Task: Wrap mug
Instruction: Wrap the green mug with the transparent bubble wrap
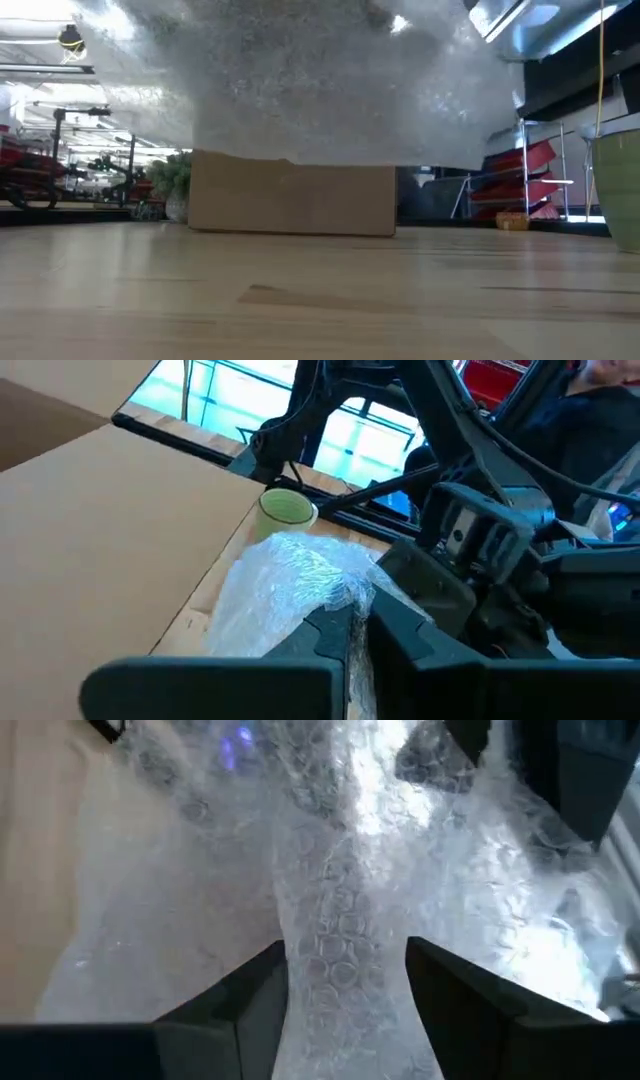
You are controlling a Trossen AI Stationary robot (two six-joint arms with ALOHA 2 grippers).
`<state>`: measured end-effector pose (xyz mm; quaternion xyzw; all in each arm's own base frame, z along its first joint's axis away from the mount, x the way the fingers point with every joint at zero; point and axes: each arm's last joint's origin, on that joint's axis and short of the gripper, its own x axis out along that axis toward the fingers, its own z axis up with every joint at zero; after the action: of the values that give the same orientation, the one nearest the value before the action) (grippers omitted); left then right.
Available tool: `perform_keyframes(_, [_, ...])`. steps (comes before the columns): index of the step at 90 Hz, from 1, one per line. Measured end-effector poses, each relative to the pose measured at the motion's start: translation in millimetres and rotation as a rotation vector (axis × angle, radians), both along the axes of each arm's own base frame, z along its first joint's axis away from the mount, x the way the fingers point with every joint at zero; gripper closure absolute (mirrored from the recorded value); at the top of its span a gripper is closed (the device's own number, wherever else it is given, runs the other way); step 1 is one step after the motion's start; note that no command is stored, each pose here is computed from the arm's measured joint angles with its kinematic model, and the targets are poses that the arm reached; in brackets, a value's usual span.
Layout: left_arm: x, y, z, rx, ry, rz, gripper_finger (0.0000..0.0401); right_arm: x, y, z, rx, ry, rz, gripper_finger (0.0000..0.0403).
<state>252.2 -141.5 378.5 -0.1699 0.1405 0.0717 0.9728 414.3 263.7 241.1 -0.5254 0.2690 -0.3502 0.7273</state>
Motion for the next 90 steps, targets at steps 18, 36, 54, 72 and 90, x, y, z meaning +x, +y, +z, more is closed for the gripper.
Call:
perform_keyframes(18, [-1,-4,2,-0.023,-0.025,-0.013,0.0401,13,-24,-3,0.027,-0.006,-0.036,0.0225])
perform_keyframes(36, [-3,-10,9,-0.020,-0.082,-0.047,0.0401,15,-27,-5,0.032,0.004,-0.032,0.0296])
perform_keyframes(54, [-3,-10,8,-0.008,-0.075,-0.046,0.0401,14,-23,-6,0.075,0.000,0.010,0.0391])
perform_keyframes(72, [-1,-5,4,0.058,-0.034,-0.039,0.0401,0,10,-10,0.328,-0.009,0.248,0.0400])
perform_keyframes(90, [-1,4,-6,0.077,0.062,0.002,0.0401,-32,57,-27,0.847,0.215,0.564,0.0402])
